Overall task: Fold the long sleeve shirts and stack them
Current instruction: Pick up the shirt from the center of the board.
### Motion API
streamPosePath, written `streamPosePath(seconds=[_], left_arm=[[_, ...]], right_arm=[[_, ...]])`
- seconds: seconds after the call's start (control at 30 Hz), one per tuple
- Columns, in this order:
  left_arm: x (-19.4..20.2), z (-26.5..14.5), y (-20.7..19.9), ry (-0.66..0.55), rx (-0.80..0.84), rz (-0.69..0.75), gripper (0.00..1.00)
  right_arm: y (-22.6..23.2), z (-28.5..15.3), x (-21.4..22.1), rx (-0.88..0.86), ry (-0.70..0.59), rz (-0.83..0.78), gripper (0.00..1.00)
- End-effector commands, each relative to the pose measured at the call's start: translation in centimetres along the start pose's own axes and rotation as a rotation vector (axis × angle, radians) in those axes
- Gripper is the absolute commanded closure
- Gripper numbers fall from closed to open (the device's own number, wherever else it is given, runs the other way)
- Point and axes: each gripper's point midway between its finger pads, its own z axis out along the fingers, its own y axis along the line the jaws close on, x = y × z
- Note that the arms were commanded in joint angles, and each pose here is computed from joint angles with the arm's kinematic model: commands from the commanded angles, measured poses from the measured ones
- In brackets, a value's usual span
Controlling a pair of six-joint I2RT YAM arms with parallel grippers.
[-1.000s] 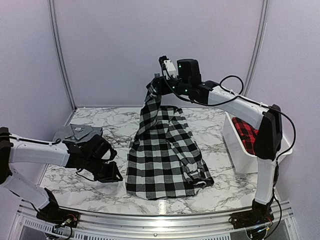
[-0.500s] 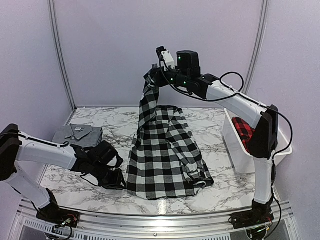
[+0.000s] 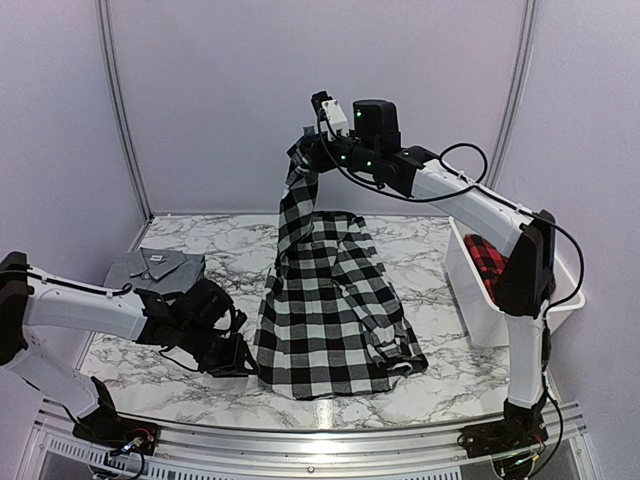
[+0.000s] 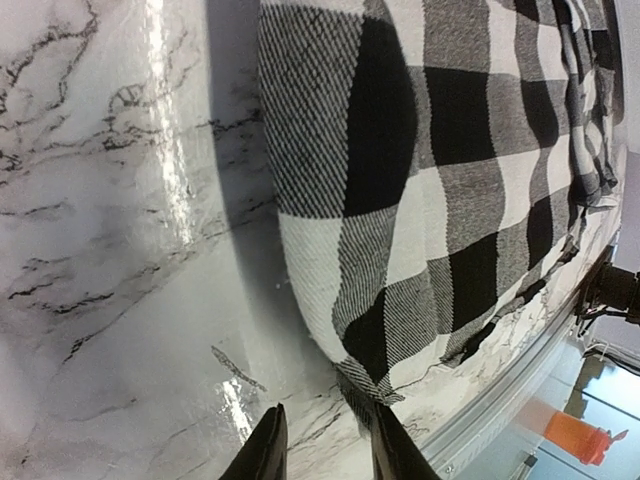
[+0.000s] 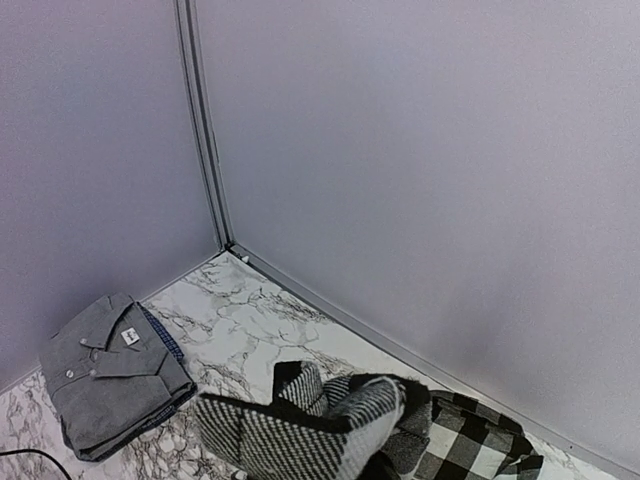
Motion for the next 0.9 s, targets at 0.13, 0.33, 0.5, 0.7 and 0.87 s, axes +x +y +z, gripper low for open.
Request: streamPosePath(seconds=[0.13,0.33,0.5,0.7,0.87], left_arm=[[-0.5,1.7,-1.6,0.027,0.025,0.026,0.69],[-0.3,2.5,-1.5,0.048,0.03,0.024,0.8],[-0.3,2.6,-0.8,0.036,0.006,0.017,0.98],[-0.6,1.5,1.5,-0.008,-0.09,-0.015,1.0],[-1.2,-0.3,3.6,-0.026,-0.145,-0.029,1.0]], right_arm=[[-0.9,-0.5,-2.2,0.034,-0.045,-0.026,1.0],[-1.1,-0.5,-2.0,0.042,-0.038,-0.029,1.0],[-1.2,-0.5,-2.0,0.049,-0.038,-0.03,1.0],[-1.5,-0.5,-2.0,0.061,-0.036,-0.036,1.0],[-2.0,-0.7,-2.5,0.082,-0.049,-0.036,1.0]])
